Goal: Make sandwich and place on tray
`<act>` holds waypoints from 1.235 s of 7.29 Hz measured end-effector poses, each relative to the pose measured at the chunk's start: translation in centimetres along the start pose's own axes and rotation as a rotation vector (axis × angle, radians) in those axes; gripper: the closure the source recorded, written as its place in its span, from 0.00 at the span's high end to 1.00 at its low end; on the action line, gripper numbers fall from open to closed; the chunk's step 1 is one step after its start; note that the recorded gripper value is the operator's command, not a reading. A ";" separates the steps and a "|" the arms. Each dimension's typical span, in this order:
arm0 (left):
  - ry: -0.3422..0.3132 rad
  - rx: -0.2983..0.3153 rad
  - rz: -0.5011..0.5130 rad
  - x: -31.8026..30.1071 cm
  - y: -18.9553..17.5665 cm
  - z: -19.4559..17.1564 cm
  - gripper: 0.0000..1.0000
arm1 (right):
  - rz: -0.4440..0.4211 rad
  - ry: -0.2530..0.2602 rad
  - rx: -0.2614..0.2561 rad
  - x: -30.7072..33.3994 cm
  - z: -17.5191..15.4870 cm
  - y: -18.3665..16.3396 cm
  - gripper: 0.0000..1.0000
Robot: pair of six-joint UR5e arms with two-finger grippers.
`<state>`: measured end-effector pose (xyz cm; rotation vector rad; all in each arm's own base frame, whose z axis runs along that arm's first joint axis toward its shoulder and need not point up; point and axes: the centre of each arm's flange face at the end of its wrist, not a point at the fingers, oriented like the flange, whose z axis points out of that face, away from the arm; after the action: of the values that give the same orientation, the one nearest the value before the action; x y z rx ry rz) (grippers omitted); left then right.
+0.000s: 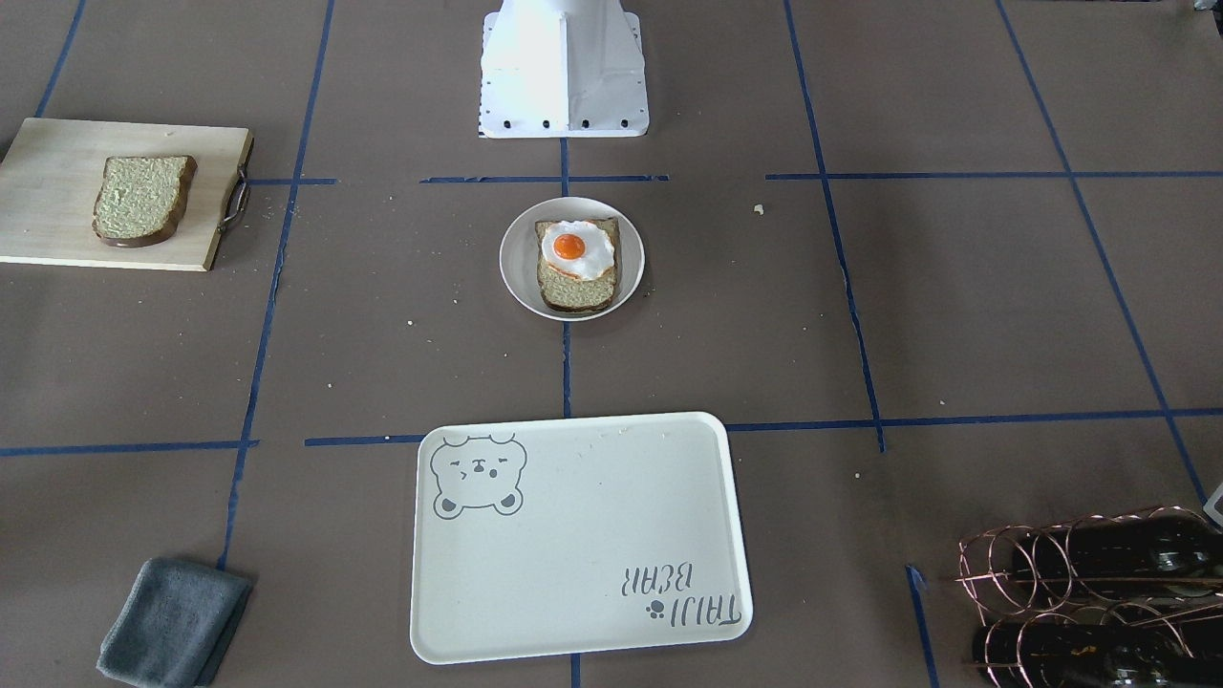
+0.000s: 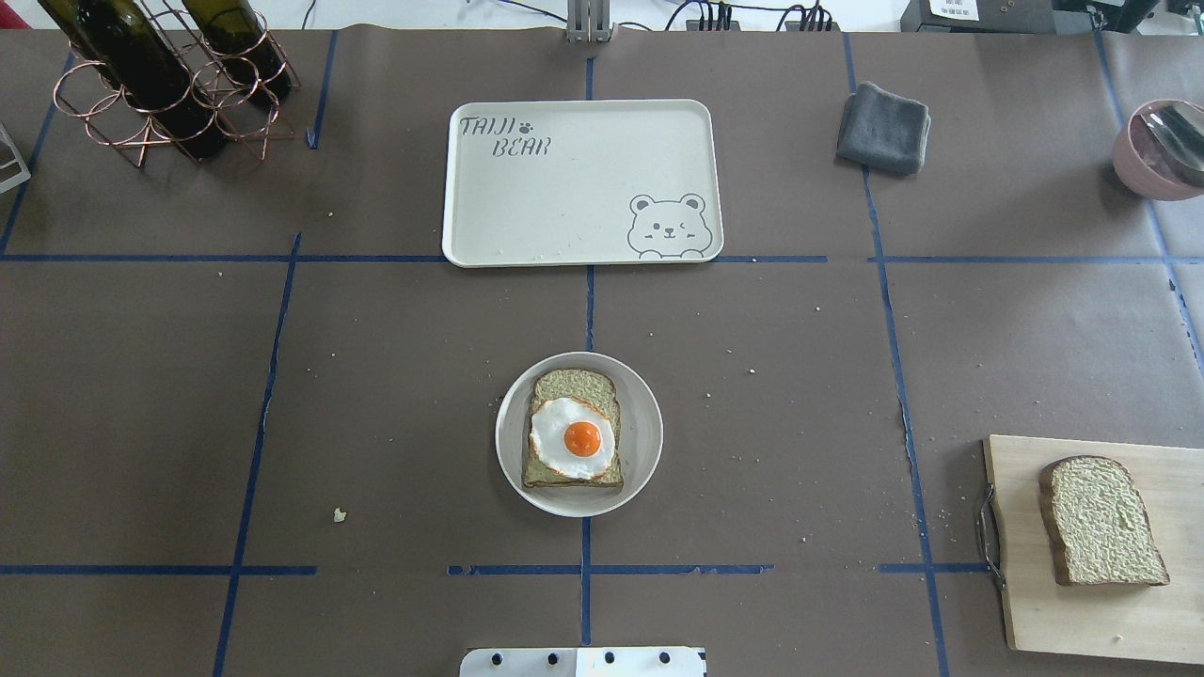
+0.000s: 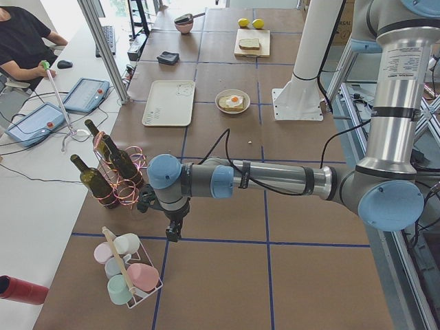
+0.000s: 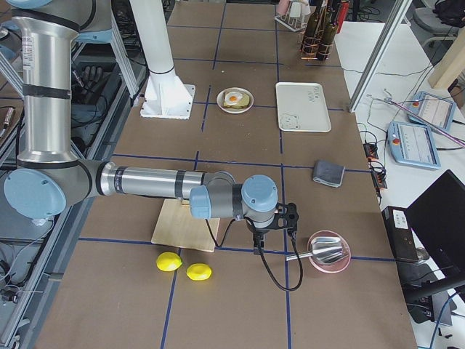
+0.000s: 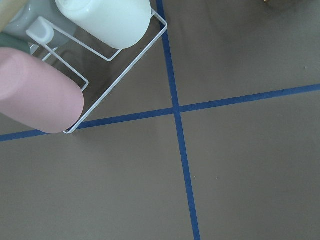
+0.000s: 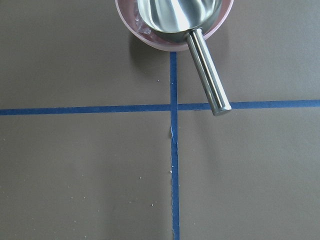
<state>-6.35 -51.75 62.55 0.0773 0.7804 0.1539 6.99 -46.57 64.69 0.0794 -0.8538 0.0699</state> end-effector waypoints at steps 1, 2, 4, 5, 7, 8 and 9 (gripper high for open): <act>0.000 0.000 0.000 0.0 0.0 0.0 1.00 | 0.000 0.000 0.001 0.0 0.0 0.0 1.00; 0.001 0.001 0.001 0.0 0.0 0.0 1.00 | 0.000 0.001 0.002 0.0 -0.1 0.0 1.00; -0.001 0.025 0.029 1.0 -1.0 -1.0 1.00 | -0.008 0.000 0.009 -0.3 -0.3 -0.3 1.00; -0.004 0.053 0.061 2.2 -2.4 -2.2 1.00 | -0.024 -0.002 0.020 -1.0 -0.7 -0.6 1.00; 0.015 0.136 0.200 6.6 -5.9 -3.7 1.00 | -0.070 -0.013 0.043 -3.4 -1.8 -1.7 1.00; 0.042 0.169 0.292 9.5 -7.1 -3.0 1.00 | -0.101 -0.023 0.053 -5.2 -2.3 -2.9 1.00; 0.065 0.190 0.365 12.5 -8.1 -2.5 1.00 | -0.120 -0.040 0.046 -6.6 -2.1 -3.6 1.00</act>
<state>1.52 -57.66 51.13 0.3975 0.8396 0.4296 4.57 -50.10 58.17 0.1758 -0.8855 -0.0242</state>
